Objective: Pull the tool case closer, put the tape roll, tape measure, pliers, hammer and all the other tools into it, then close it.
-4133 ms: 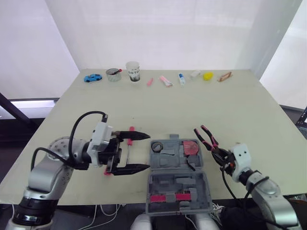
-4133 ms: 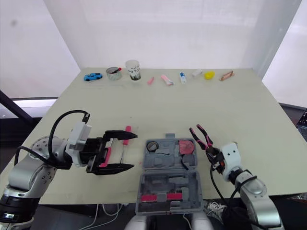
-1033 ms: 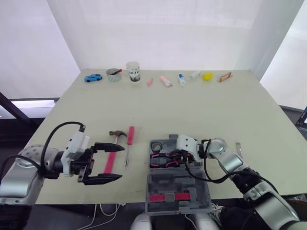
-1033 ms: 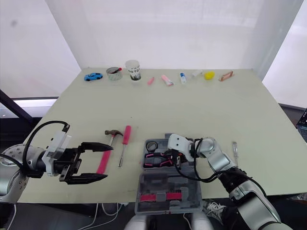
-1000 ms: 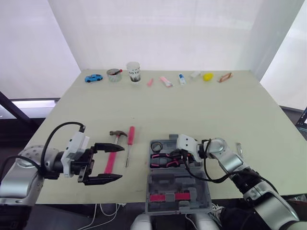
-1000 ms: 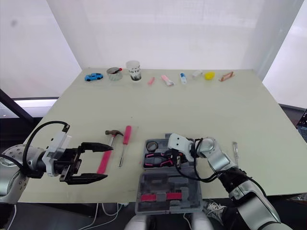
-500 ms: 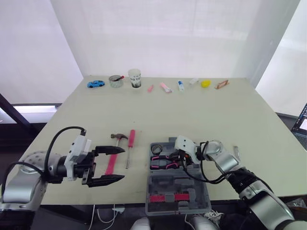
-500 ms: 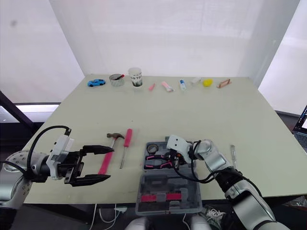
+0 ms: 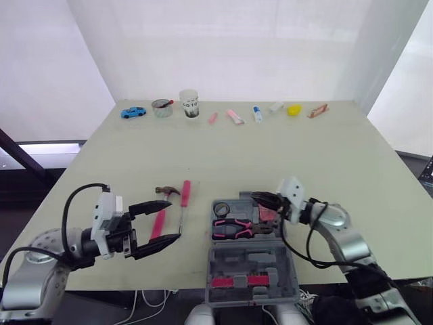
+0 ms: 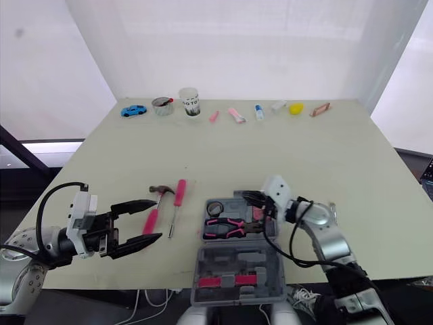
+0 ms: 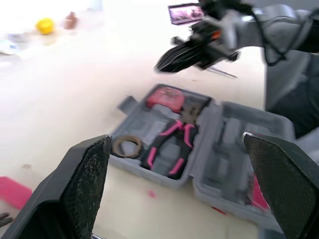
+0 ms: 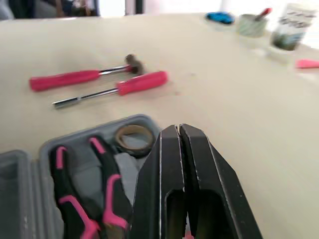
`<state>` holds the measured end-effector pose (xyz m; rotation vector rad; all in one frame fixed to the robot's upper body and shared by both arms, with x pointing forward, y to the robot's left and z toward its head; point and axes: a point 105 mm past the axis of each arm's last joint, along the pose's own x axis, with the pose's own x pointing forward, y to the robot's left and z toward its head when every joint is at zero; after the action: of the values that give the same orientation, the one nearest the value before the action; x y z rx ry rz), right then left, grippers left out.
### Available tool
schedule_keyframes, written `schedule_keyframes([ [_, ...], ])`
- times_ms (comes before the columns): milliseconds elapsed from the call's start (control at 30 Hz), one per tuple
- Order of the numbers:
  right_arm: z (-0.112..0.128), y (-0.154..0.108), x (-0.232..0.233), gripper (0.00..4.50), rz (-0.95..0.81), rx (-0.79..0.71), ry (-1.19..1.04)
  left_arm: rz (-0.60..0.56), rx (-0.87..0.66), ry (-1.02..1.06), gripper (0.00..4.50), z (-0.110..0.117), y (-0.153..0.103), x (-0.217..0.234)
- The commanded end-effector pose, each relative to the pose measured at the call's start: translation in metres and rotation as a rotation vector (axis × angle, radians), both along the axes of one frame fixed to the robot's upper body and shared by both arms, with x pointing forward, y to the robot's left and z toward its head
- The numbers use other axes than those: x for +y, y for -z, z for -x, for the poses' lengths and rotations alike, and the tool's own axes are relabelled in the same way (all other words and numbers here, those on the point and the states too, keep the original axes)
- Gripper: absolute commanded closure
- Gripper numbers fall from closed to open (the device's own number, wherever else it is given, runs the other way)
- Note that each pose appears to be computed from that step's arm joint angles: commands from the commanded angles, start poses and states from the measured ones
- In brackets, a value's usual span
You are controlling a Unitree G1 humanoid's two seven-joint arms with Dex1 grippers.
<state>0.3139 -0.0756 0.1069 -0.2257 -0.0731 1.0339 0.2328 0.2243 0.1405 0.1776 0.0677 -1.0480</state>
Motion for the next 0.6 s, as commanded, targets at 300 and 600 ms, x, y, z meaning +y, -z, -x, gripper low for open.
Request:
schedule_keyframes([
  [300,0.033,-0.002,-0.134,4.43,-0.061,-0.091,0.36,0.067,-0.093,-0.274,0.0,-0.003,0.001,0.034],
  [600,0.087,0.014,-0.204,2.32,-0.073,0.013,0.564,0.055,-0.063,-0.425,0.0,0.01,0.017,0.074],
])
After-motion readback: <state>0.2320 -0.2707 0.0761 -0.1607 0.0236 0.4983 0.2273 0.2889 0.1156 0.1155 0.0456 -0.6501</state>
